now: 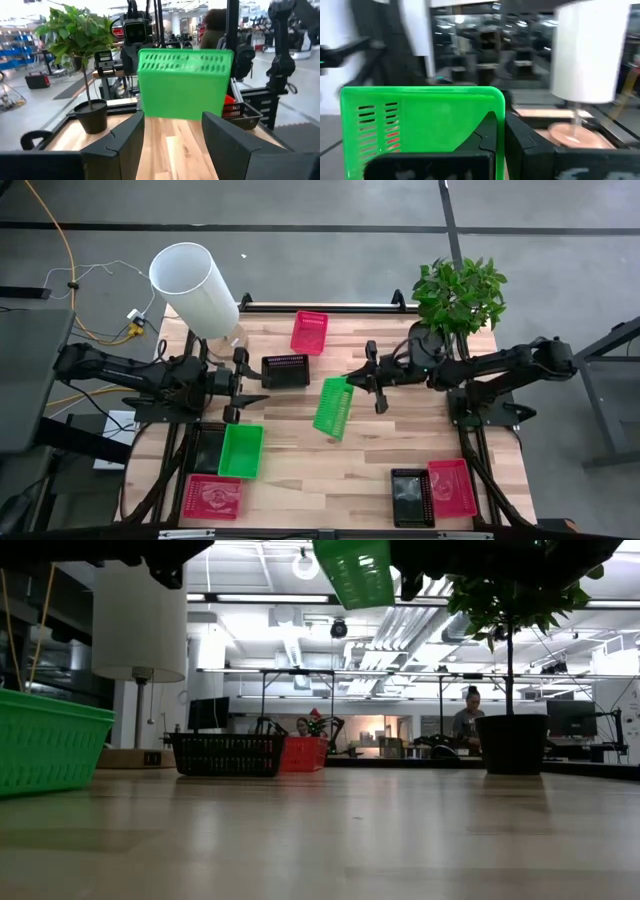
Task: Stack baskets by color
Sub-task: Stack the right green bin on top of the left green bin
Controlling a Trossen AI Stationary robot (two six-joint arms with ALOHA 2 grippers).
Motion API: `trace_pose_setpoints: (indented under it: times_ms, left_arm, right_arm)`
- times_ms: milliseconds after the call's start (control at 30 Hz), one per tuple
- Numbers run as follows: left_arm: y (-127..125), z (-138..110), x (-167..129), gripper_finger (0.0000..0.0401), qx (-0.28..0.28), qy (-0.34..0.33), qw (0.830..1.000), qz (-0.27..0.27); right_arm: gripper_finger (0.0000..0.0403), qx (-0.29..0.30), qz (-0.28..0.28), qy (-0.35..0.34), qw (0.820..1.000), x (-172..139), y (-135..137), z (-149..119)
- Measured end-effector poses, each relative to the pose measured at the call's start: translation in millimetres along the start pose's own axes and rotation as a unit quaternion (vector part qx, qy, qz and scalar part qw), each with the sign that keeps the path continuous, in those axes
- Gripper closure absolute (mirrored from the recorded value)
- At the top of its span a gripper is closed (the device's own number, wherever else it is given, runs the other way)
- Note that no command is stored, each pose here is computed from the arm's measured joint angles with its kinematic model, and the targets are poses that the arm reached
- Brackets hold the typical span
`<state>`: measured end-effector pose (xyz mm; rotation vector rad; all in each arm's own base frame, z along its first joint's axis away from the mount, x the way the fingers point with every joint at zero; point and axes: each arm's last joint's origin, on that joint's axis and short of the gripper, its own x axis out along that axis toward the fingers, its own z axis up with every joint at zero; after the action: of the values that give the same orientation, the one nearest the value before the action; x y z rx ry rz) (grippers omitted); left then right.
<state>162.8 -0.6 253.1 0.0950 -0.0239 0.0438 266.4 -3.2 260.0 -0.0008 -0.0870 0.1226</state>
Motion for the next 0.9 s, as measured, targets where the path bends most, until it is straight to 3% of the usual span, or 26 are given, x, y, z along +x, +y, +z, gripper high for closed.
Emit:
trace_pose_setpoints:
  times_ms: [100,200,367,533,767,900]
  left_arm:
    - [1,4,-3,0.0215,-0.022,-0.013,1.0,0.001]
    - [1,7,-7,0.0215,-0.03,-0.025,0.999,0.001]
    - [2,13,-12,0.0215,-0.028,-0.051,0.998,0.003]
    - [2,16,-15,0.0215,-0.033,-0.06,0.998,0.004]
    - [2,16,-15,0.0215,-0.036,-0.059,0.998,0.004]
    - [2,16,-15,0.0215,-0.036,-0.059,0.998,0.004]
  right_arm:
    - [0.0403,-0.003,-0.06,0.033,0.998,4,10,-6]
    - [0.0403,-0.004,-0.076,0.077,0.994,22,22,-11]
    - [0.0403,0.005,-0.051,0.128,0.99,78,35,-26]
    - [0.0403,-0.01,0.013,0.162,0.987,142,41,-39]
    - [0.0403,-0.011,0.087,0.136,0.987,211,46,-35]
    - [0.0403,0.002,0.092,0.14,0.986,239,47,-46]
